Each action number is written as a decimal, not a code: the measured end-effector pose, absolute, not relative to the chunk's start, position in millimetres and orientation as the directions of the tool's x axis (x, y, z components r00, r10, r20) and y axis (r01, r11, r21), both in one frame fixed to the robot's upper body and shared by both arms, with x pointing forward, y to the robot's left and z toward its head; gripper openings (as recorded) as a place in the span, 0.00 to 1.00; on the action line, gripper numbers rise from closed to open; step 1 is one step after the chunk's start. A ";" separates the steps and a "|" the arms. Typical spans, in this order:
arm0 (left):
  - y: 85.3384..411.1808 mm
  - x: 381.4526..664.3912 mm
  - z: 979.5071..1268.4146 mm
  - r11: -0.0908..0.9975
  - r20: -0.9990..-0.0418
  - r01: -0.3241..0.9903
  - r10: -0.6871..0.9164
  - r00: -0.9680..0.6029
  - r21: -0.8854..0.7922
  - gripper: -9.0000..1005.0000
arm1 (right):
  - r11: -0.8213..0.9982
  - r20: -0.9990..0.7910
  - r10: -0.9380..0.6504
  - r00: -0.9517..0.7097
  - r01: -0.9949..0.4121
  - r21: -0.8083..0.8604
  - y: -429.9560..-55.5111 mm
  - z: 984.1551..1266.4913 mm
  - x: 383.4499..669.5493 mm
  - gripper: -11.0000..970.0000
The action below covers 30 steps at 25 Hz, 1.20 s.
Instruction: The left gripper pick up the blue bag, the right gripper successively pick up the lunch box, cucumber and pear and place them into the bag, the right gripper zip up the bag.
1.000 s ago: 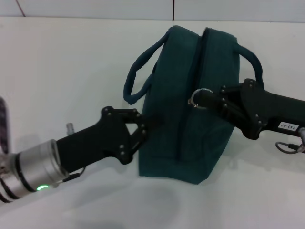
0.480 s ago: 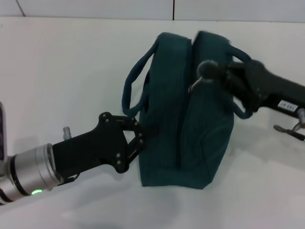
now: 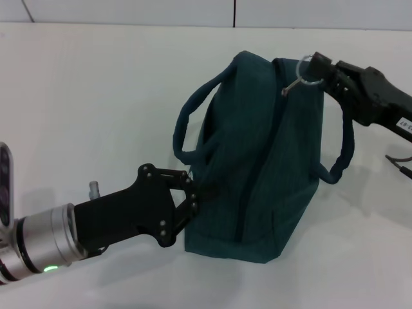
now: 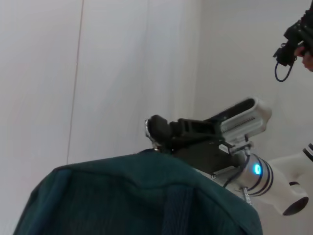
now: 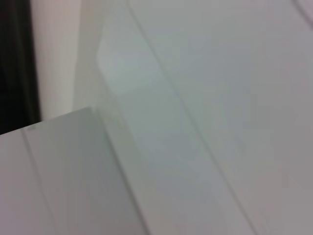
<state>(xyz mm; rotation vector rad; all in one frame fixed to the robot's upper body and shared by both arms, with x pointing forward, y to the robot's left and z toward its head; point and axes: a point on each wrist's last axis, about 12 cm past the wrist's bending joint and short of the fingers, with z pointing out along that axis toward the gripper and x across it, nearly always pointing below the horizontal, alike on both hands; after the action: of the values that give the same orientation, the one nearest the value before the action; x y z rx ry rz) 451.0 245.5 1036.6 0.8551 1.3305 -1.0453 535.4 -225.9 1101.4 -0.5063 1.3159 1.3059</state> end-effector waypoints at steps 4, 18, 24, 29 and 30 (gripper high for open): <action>247.8 449.8 1036.1 0.341 -0.993 0.936 -0.106 -0.052 -0.085 0.11 | 0.329 -0.876 0.416 -0.245 -0.857 0.397 -234.6 1097.0 533.4 0.03; 260.5 451.1 1038.0 0.509 -0.986 0.859 -0.165 0.034 -0.056 0.13 | 0.228 -0.884 0.405 -0.235 -0.910 0.346 -242.7 1094.3 503.7 0.03; 260.9 452.6 1037.6 0.499 -0.989 0.865 -0.144 0.032 -0.045 0.14 | 0.332 -0.879 0.431 -0.203 -0.870 0.364 -257.8 1086.9 500.5 0.03; 262.2 452.1 1037.0 0.503 -0.990 0.863 -0.139 0.030 -0.045 0.15 | 0.380 -0.886 0.419 -0.199 -0.847 0.370 -262.9 1081.2 500.3 0.03; 262.3 452.1 1036.9 0.504 -0.990 0.863 -0.139 0.029 -0.045 0.15 | 0.389 -0.889 0.415 -0.194 -0.845 0.366 -263.5 1080.5 500.4 0.03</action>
<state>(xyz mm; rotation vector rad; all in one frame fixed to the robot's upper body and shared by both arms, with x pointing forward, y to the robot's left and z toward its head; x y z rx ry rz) 452.1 262.3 1036.9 0.7117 1.3172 -0.8825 500.4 -263.5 1080.5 -0.4350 1.3219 1.2015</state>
